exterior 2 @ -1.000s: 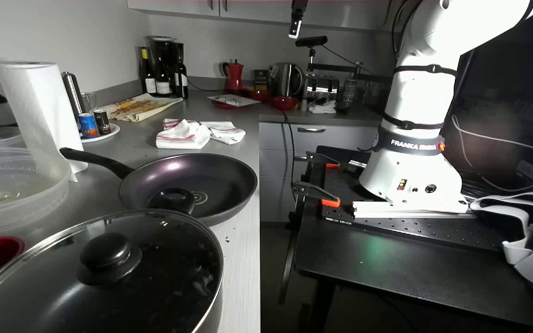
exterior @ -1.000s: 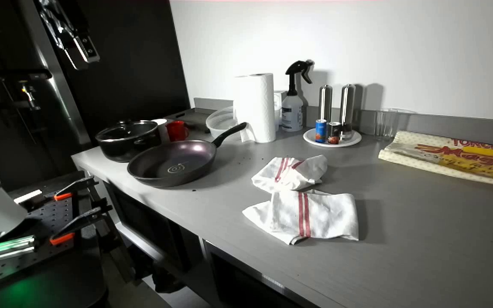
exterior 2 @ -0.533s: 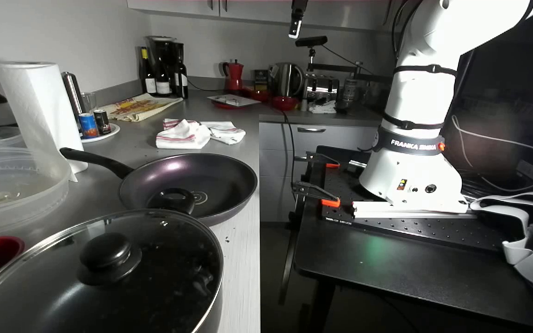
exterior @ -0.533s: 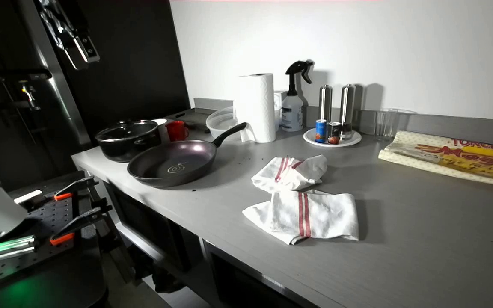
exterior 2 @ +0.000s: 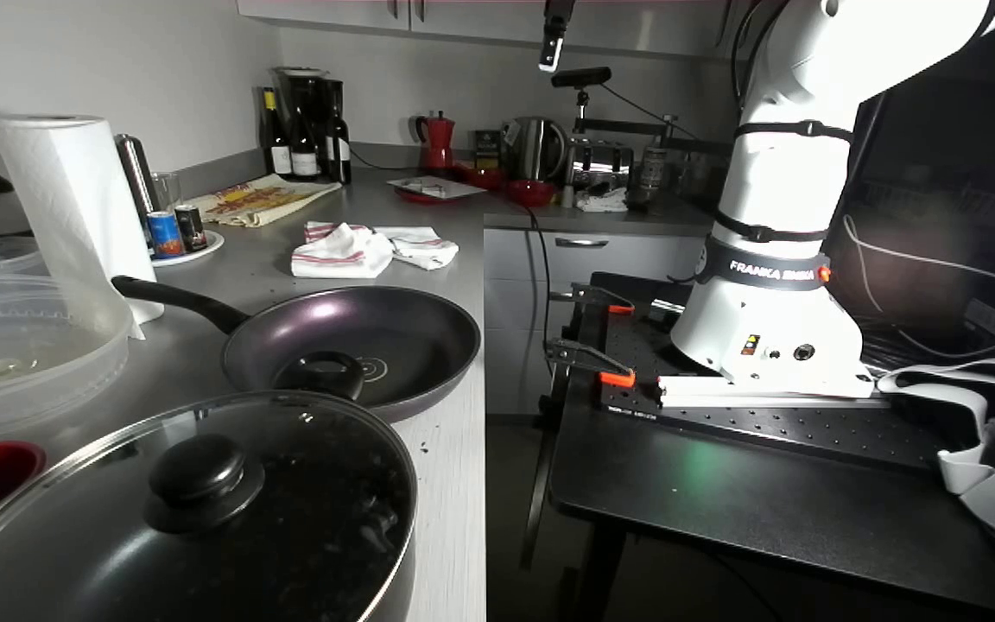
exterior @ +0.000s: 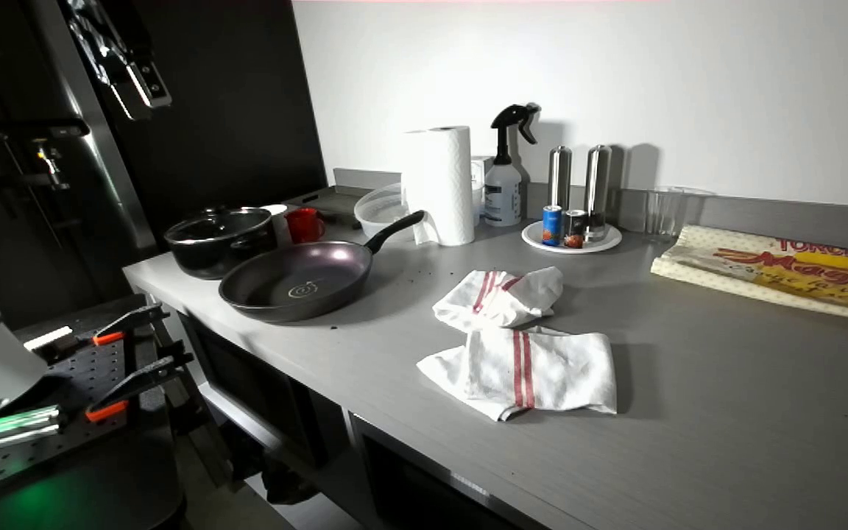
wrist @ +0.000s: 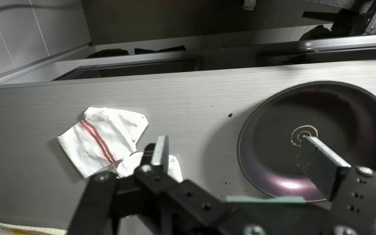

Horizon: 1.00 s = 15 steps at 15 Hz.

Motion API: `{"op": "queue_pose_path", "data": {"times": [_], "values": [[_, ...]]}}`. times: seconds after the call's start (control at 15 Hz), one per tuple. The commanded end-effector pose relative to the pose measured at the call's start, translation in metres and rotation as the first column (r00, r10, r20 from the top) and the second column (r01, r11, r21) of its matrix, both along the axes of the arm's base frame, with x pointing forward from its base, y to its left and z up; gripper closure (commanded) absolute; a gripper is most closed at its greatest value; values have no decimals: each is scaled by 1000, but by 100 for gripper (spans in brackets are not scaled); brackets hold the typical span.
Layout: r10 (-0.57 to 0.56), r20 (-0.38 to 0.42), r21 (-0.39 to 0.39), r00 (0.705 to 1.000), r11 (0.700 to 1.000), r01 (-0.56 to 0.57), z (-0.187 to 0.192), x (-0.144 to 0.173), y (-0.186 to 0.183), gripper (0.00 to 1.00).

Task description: Remove the lid from the black pot and place it on the right side of the countertop.

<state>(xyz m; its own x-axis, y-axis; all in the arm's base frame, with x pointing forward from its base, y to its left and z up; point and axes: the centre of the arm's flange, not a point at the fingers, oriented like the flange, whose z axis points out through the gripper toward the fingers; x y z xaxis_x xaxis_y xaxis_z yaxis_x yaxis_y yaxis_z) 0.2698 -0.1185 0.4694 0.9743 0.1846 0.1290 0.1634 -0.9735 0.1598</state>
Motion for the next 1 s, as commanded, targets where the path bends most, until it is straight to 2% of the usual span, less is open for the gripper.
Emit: {"op": "queue_pose_path", "data": {"times": [0.0, 0.53, 0.93], "values": [[0, 0, 0, 1000, 1000, 0, 0, 0, 0, 0], [0, 0, 0, 1000, 1000, 0, 0, 0, 0, 0], [72, -3, -8, 997, 997, -72, 1, 37, 10, 0]]}}
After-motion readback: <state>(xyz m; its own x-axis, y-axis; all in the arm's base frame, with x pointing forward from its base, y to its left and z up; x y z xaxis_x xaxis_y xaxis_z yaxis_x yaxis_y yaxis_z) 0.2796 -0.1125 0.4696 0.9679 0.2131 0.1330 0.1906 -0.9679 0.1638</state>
